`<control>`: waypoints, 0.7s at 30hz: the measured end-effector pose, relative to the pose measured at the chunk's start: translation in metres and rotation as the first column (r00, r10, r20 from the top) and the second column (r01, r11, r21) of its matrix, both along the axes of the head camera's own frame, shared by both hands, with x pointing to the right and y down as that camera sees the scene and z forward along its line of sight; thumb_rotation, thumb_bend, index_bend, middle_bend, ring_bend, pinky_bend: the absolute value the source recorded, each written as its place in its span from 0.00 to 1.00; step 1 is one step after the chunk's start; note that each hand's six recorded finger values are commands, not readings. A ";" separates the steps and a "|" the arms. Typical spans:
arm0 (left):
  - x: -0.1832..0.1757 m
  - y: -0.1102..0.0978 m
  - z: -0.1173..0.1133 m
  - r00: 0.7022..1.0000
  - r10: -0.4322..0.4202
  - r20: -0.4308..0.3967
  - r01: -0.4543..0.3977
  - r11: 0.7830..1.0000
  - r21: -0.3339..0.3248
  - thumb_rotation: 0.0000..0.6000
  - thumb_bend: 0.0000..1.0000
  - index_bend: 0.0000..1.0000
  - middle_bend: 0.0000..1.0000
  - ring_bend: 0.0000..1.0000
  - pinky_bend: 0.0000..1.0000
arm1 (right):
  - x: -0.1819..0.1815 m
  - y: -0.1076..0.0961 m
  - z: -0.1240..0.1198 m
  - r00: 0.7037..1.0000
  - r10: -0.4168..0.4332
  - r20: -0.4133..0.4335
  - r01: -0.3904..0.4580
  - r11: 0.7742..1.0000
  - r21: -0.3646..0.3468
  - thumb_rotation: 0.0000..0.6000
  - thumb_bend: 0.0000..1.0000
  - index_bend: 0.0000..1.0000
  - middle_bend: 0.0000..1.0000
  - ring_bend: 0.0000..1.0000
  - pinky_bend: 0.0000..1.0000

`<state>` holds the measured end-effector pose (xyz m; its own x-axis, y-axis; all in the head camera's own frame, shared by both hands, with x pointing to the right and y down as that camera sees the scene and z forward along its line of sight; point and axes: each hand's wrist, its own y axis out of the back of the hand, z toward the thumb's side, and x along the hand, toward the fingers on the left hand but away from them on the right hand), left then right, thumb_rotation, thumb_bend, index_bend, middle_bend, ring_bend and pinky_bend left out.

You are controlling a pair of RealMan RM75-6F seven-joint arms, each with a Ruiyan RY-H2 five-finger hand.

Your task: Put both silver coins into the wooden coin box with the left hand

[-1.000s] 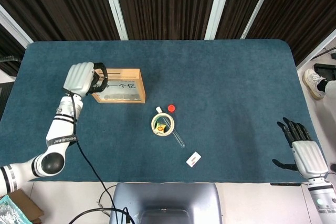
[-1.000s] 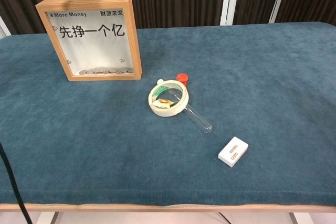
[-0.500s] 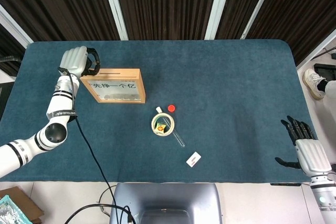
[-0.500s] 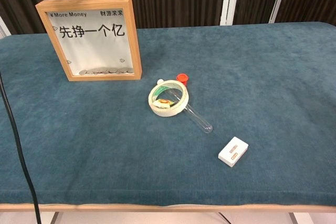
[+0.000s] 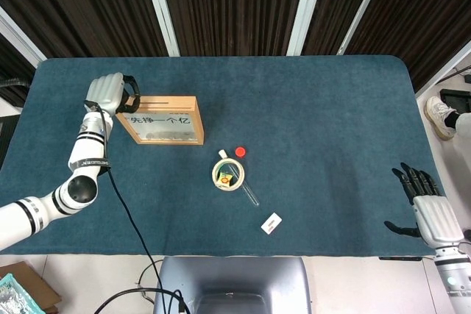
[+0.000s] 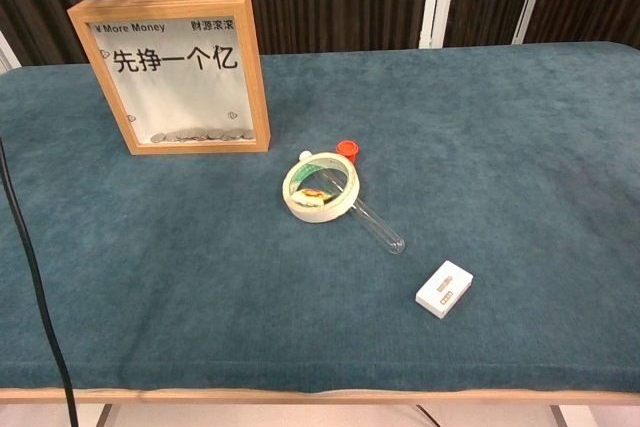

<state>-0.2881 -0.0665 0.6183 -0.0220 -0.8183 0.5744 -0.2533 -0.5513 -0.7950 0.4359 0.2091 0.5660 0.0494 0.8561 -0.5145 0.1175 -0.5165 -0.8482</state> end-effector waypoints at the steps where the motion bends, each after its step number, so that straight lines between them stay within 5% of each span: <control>1: 0.000 0.000 0.001 1.000 -0.002 -0.001 0.002 1.000 -0.002 1.00 0.66 0.74 1.00 1.00 1.00 | 0.000 0.000 0.000 1.000 0.001 0.000 -0.001 1.000 0.000 1.00 0.10 0.00 0.00 0.00 0.03; 21: 0.018 0.003 0.014 1.000 0.000 -0.028 -0.001 1.000 -0.027 1.00 0.65 0.74 1.00 1.00 1.00 | 0.002 0.000 0.001 1.000 0.002 -0.004 -0.002 1.000 -0.006 1.00 0.10 0.00 0.00 0.00 0.03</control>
<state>-0.2703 -0.0632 0.6322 -0.0053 -0.8022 0.5971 -0.2747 -0.5729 -0.7722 0.4377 0.2087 0.5670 0.0459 0.8532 -0.5196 0.1152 -0.5212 -0.8457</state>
